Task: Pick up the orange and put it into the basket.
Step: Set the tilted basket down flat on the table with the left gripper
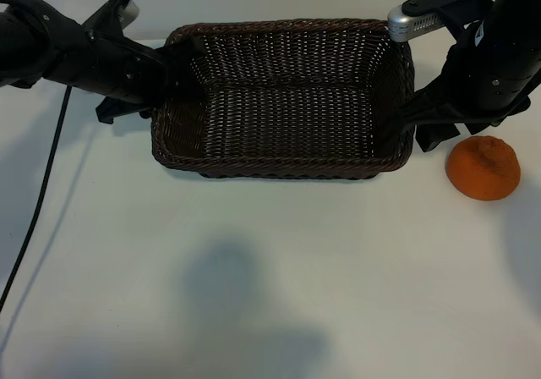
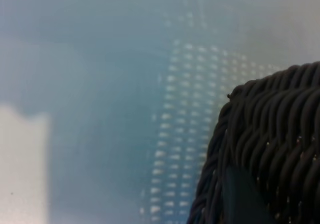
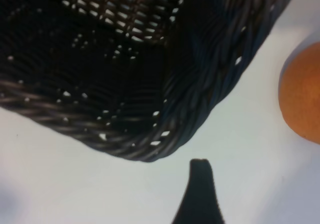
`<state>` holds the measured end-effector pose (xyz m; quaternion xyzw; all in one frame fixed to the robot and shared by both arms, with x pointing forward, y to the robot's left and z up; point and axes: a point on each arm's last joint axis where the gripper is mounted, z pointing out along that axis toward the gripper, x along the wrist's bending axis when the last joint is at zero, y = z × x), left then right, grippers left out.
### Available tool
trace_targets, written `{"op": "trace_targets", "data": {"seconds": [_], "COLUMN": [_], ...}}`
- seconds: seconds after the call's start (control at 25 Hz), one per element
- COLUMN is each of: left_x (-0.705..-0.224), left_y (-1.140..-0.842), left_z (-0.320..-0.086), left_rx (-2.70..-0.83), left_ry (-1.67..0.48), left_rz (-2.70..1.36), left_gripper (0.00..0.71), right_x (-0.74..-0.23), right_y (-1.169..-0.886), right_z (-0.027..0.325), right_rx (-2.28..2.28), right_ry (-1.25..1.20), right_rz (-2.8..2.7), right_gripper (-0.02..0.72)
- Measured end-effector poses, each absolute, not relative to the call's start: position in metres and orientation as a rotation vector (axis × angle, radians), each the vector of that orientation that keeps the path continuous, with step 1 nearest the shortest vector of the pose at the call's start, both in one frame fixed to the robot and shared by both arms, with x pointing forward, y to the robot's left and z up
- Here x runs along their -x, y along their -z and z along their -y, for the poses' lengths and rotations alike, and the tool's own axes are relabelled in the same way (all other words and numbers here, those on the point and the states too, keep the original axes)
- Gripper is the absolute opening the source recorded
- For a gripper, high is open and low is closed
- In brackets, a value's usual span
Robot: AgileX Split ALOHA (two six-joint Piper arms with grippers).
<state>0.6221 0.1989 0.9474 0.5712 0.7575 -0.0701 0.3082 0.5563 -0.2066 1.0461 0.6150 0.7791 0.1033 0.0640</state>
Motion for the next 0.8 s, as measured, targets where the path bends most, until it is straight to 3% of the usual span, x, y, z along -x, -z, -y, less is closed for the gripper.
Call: {"op": "trace_targets", "data": {"seconds": [0.32, 0.8], "left_x": [-0.625, -0.623], "left_y": [-0.933, -0.918], "left_z": [-0.197, -0.176], "left_rx": [-1.484, -1.489], "left_ry": [0.221, 0.233], "left_rz": [-2.041, -2.054], "left_gripper": [0.319, 0.319], "right_x": [-0.556, -0.556], "right_y": [-1.046, -1.046], "right_z": [0.207, 0.207], "right_rx": [-1.858, -1.860], "right_ry": [-0.312, -0.306], "right_rz": [-2.352, -2.355], "right_gripper": [0.547, 0.547]}}
